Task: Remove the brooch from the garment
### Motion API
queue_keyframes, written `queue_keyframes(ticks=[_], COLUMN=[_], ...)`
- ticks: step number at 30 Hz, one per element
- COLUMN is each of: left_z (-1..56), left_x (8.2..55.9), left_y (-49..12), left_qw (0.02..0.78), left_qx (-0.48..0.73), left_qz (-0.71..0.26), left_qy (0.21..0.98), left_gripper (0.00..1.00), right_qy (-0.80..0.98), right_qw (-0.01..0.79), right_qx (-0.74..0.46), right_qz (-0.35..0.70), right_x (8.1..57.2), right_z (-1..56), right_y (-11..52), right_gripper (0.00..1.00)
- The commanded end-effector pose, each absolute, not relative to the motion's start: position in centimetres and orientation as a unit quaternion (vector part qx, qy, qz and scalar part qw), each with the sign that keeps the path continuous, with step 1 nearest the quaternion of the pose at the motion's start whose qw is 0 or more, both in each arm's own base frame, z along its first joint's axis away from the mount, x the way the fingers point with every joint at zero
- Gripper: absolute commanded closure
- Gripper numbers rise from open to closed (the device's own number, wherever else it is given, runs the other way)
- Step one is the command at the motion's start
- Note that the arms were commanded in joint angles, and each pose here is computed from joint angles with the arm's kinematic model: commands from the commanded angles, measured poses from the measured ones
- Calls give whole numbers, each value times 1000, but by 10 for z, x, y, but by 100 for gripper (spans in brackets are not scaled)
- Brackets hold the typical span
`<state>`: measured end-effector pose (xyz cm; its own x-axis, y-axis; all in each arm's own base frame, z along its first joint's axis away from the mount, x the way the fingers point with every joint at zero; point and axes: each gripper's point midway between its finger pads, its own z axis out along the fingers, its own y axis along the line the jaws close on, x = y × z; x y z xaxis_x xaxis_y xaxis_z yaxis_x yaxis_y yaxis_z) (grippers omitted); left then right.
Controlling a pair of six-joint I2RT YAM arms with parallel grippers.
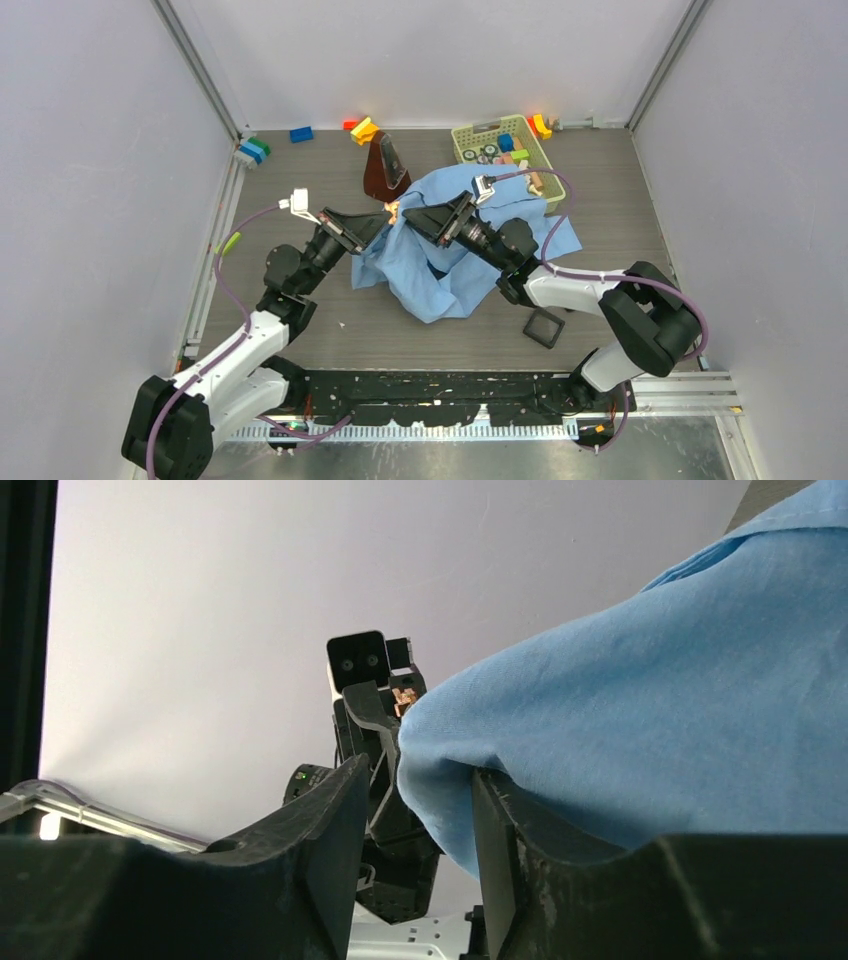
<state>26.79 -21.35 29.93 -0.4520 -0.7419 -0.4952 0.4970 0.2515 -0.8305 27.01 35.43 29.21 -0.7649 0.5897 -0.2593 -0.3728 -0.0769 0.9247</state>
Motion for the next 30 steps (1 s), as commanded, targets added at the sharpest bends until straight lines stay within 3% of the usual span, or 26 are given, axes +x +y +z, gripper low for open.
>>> queue_keyframes(ticks=[1,12,19,25,30], left_z=[324,329,333,330,311], left_x=[254,253,251,249,258], left_y=[-215,-223,-224,-231,-232], left_qw=[531,526,523,512,495], left_qx=[-72,-47,-40,-19,-25], left_qz=[-630,-639,-646,-641,-595], left_qy=[563,559,554,571,632], left_gripper=[100,100,100,100,100], right_qy=[547,584,590,602,617], right_qw=[339,312,299,282,277], right_qx=[96,87,88,71,51], right_qz=[759,744,745,743,735], right_x=[272,278,281,280,275], right_z=[327,309,300,295,290], right_y=[348,364,371,379,383], right_gripper=[55,64,77,78,78])
